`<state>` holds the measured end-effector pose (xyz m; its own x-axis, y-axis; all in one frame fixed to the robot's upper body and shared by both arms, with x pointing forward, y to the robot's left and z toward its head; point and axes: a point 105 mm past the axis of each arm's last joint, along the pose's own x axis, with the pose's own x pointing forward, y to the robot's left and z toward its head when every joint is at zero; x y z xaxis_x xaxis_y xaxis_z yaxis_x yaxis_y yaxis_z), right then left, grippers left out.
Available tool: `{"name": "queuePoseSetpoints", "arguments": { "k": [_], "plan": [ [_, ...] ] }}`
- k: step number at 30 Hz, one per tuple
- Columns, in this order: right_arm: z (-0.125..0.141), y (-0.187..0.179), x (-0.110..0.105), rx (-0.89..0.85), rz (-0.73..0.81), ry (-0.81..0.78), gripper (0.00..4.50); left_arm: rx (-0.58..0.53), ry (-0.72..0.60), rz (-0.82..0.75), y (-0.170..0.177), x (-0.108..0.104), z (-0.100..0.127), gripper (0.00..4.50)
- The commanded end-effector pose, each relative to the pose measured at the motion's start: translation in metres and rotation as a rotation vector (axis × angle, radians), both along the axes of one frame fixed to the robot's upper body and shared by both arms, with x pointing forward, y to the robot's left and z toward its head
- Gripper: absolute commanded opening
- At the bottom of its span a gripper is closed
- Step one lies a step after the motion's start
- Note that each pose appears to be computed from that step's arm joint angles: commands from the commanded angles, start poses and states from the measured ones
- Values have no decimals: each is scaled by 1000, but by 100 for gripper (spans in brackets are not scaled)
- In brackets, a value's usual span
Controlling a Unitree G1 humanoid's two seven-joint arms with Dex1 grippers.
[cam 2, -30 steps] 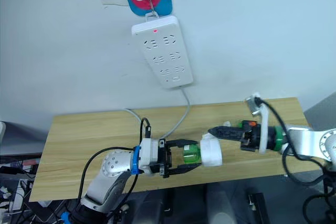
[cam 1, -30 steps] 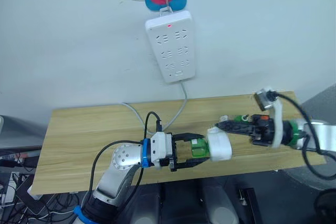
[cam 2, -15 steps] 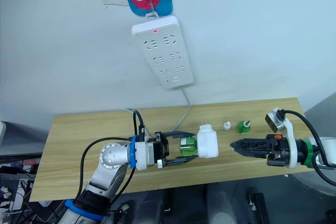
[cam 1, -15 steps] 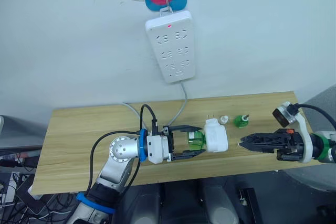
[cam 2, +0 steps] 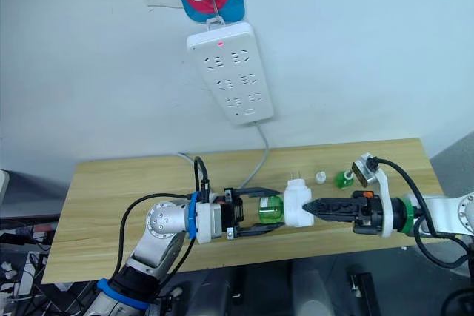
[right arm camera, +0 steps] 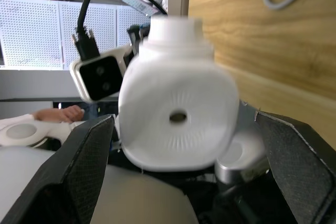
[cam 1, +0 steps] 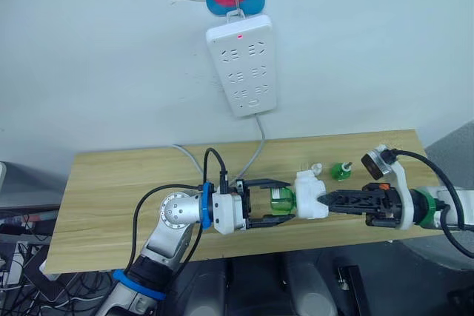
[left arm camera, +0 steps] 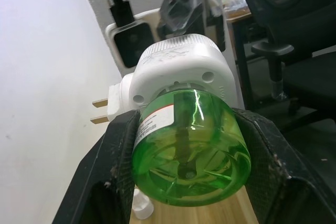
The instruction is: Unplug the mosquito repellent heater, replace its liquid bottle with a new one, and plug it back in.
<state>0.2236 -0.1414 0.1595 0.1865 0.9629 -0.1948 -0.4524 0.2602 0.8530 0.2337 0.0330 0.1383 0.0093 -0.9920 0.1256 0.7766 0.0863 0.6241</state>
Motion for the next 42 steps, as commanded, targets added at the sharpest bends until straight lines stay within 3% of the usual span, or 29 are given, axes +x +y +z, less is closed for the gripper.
{"name": "queuePoseSetpoints", "arguments": {
  "k": [1, 7, 10, 13, 23, 30, 38, 42],
  "plan": [
    [7, 7, -3, 10, 27, -31, 446, -15, -16, -25, -4, -4, 5, 230],
    [6, 10, -2, 14, 24, -33, 446, -12, -19, -17, -5, -2, 5, 230],
    [4, 11, -1, 8, 20, -31, 390, -11, -17, -17, -5, -2, 5, 230],
    [5, 13, -1, 11, 23, -37, 295, -10, -13, -18, -6, -2, 5, 230],
    [3, 10, 5, -44, -23, -52, 294, 43, 66, 34, -4, 7, -6, 230],
    [-9, 0, 20, -238, -158, -72, 294, 205, 226, 117, 5, 15, -12, 449],
    [-12, 13, 32, -382, -248, -147, 294, 457, 222, 168, 3, 17, -27, 450],
    [-10, 22, 35, -405, -274, -181, 294, 475, 240, 197, -5, 22, -33, 450]
  ]
}}
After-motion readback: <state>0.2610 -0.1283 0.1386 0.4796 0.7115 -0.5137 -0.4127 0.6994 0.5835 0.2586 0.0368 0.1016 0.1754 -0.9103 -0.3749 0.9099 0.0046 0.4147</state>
